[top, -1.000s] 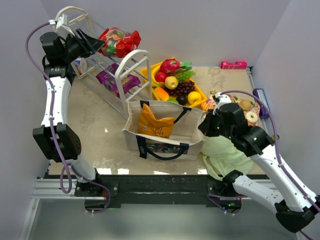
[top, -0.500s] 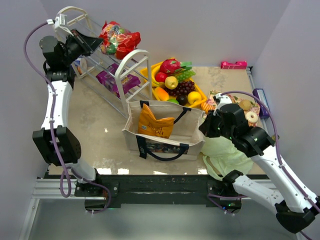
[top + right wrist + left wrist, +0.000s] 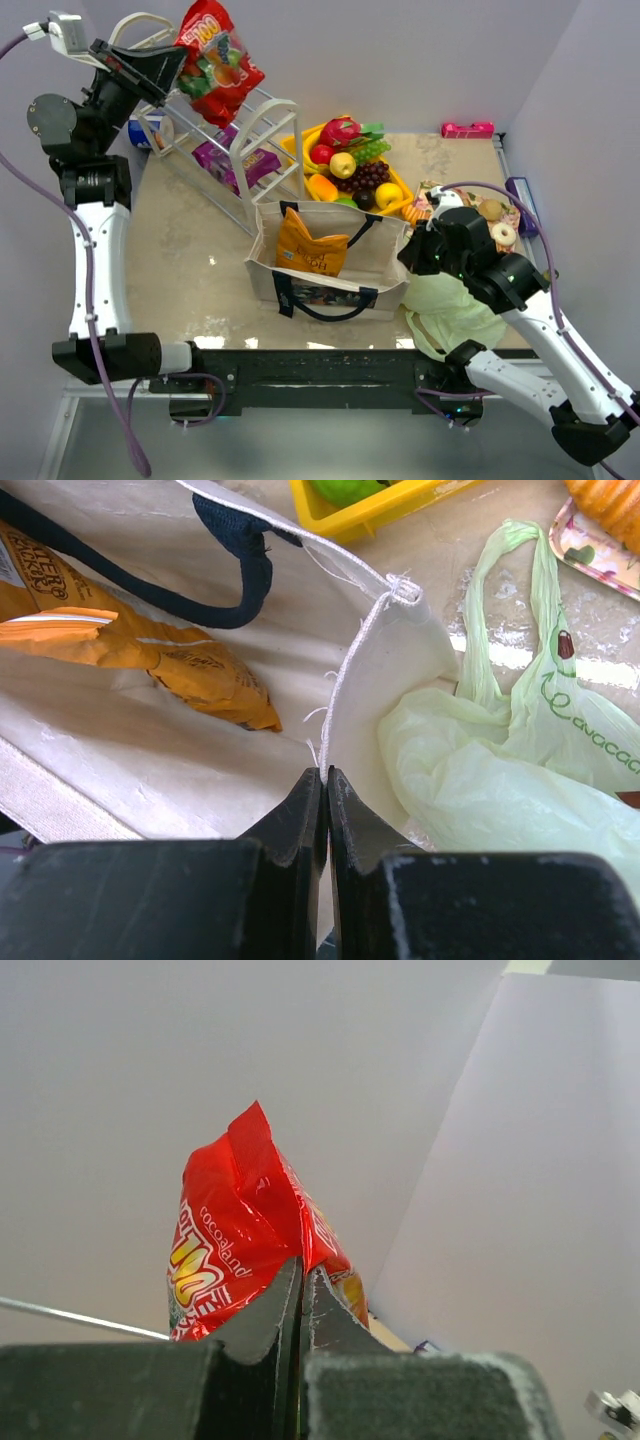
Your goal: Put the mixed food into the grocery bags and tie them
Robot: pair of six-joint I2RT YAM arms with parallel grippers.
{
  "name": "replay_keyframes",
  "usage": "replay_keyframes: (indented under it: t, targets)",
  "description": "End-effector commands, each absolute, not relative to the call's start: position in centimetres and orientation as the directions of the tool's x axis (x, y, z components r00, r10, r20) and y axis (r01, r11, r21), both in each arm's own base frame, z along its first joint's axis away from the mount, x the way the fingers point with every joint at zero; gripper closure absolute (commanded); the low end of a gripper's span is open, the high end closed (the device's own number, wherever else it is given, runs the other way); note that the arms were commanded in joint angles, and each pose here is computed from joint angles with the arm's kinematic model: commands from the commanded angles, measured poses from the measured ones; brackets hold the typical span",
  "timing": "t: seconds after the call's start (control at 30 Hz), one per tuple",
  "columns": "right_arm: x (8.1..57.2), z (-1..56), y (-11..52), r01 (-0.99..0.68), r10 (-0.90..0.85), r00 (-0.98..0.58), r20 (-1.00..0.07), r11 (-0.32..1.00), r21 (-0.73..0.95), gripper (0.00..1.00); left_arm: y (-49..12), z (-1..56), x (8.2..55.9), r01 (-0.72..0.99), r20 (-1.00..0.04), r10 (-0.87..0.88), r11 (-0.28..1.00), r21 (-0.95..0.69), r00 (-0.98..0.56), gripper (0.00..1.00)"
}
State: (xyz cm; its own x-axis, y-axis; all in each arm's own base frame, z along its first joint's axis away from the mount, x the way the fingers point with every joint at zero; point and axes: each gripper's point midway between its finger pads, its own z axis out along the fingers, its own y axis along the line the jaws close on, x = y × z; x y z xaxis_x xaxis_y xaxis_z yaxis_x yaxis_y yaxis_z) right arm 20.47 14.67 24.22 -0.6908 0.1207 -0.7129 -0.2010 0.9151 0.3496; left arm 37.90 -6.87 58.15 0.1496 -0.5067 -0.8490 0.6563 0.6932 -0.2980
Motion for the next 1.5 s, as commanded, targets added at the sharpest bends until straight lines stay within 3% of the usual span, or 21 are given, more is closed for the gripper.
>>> replay_keyframes:
  t: [0.0, 0.33, 0.47, 0.87, 0.9, 0.93, 0.97, 1.07, 1.27, 1.47]
  targets:
    - [20.6, 25.1, 14.6, -0.214, 0.116, -0.677, -0.727, 0.914, 0.345, 0.92, -11.9, 61.3, 31.3, 0.704, -0.887, -0.353, 0.709, -0.046, 0.297, 1.00]
    - [20.8, 25.3, 14.7, -0.211, 0.121, -0.676, -0.727, 0.913, 0.348, 0.92, -24.2, 51.8, 24.9, 0.871, -0.971, -0.199, 0.491, 0.018, 0.132, 1.00]
    - [20.5, 25.4, 14.5, -0.202, 0.128, -0.678, -0.724, 0.915, 0.350, 0.92, -28.7, 47.5, 21.8, 0.929, -0.986, -0.087, 0.356, 0.102, 0.141, 1.00]
    - [20.3, 25.4, 14.0, -0.188, 0.132, -0.674, -0.727, 0.921, 0.341, 0.92, -31.0, 32.8, 23.8, 0.941, -0.968, 0.251, 0.327, 0.093, 0.008, 1.00]
    - [20.3, 25.5, 13.9, -0.187, 0.132, -0.672, -0.729, 0.922, 0.340, 0.92, -31.0, 31.7, 23.7, 0.944, -0.958, 0.285, 0.320, 0.079, -0.017, 0.91]
    - [20.4, 25.5, 13.9, -0.185, 0.133, -0.671, -0.730, 0.923, 0.338, 0.92, -31.0, 30.7, 23.7, 0.946, -0.949, 0.312, 0.318, 0.067, -0.038, 0.75]
    - [20.4, 25.5, 13.9, -0.187, 0.130, -0.671, -0.730, 0.923, 0.337, 0.92, -31.3, 29.9, 23.6, 0.948, -0.942, 0.331, 0.313, 0.053, -0.057, 0.47]
    - [20.6, 25.3, 14.2, -0.192, 0.124, -0.674, -0.728, 0.923, 0.334, 0.92, -31.3, 31.4, 23.7, 0.941, -0.953, 0.297, 0.334, 0.053, -0.052, 0.24]
    - [20.6, 25.3, 14.3, -0.197, 0.120, -0.677, -0.726, 0.921, 0.336, 0.92, -31.5, 35.6, 23.2, 0.940, -0.982, 0.185, 0.339, 0.042, -0.023, 0.25]
    - [20.7, 25.5, 14.2, -0.195, 0.126, -0.673, -0.729, 0.921, 0.338, 0.92, -33.5, 29.0, 21.0, 0.963, -0.950, 0.273, 0.254, -0.084, -0.155, 0.29]
